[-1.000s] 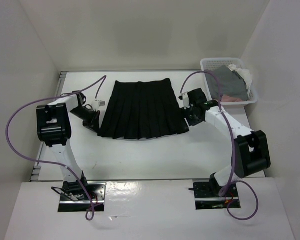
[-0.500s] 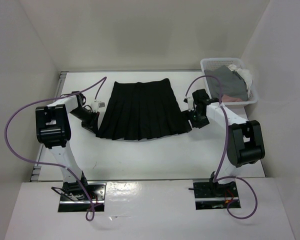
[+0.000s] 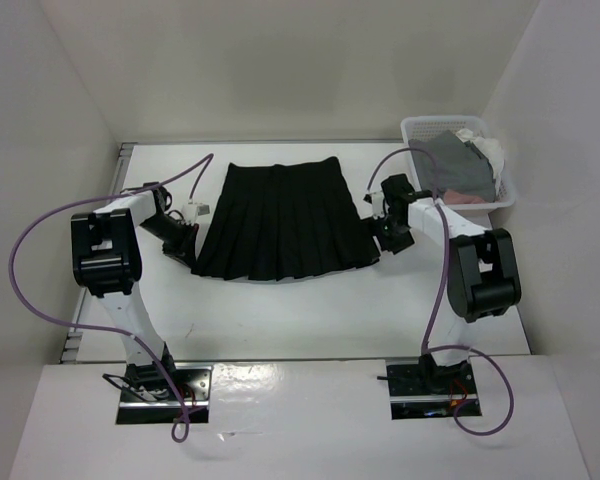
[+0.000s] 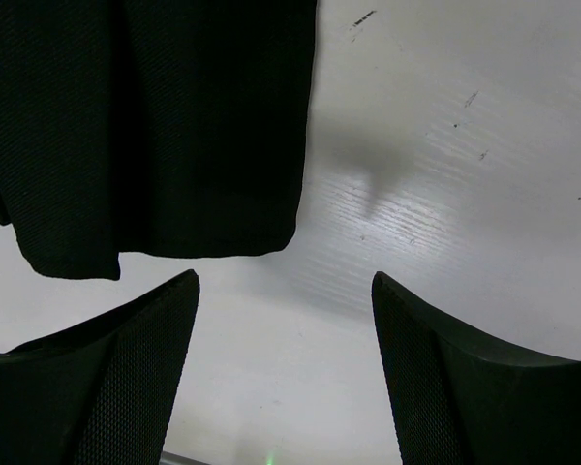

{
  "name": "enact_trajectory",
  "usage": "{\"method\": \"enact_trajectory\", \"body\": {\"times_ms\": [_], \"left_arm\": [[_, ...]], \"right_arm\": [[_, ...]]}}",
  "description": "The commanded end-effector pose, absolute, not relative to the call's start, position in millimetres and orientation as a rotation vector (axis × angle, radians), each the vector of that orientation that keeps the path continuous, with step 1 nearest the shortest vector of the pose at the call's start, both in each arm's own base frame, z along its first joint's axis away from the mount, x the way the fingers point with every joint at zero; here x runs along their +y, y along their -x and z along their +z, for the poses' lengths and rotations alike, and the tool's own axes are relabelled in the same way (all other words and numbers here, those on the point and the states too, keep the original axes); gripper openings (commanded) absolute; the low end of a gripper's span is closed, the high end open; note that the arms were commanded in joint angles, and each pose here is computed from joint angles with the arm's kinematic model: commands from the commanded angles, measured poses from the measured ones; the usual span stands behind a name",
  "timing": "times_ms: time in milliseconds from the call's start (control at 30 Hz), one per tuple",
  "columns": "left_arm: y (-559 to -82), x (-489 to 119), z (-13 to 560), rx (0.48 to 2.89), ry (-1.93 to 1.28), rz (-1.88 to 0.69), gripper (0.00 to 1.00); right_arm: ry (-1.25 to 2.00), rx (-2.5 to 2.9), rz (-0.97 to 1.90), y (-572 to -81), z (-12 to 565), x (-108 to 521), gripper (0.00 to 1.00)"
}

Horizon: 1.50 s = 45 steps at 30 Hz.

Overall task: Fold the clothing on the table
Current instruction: Fold the skirt

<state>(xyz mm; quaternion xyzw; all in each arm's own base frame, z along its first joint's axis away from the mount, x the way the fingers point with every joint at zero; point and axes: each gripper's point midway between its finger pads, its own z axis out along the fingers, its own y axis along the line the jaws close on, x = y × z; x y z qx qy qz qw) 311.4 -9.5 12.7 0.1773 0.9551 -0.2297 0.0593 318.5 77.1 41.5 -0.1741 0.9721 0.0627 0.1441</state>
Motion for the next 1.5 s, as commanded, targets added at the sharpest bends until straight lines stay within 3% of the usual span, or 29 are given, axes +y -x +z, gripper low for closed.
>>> {"method": "enact_trajectory", "body": {"times_ms": [0,600,1067,1267,1467], "left_arm": [[-315,4,10,2.884,-0.616,-0.594,0.00],[-315,4,10,2.884,-0.616,-0.594,0.00],[-315,5,10,2.890,-0.618,-0.582,0.00],[-315,7,9,2.896,-0.619,-0.570,0.00],[-315,7,9,2.896,-0.619,-0.570,0.00]], "right_arm": [[0.505,2.757,0.155,-340,51,76,0.77],[0.513,2.773,0.110,-360,33,74,0.74],[0.613,2.783,0.118,-362,20,107,0.73],[0.626,2.789,0.106,-361,16,109,0.64],[0.628,2.811,0.090,-354,11,105,0.37]]}}
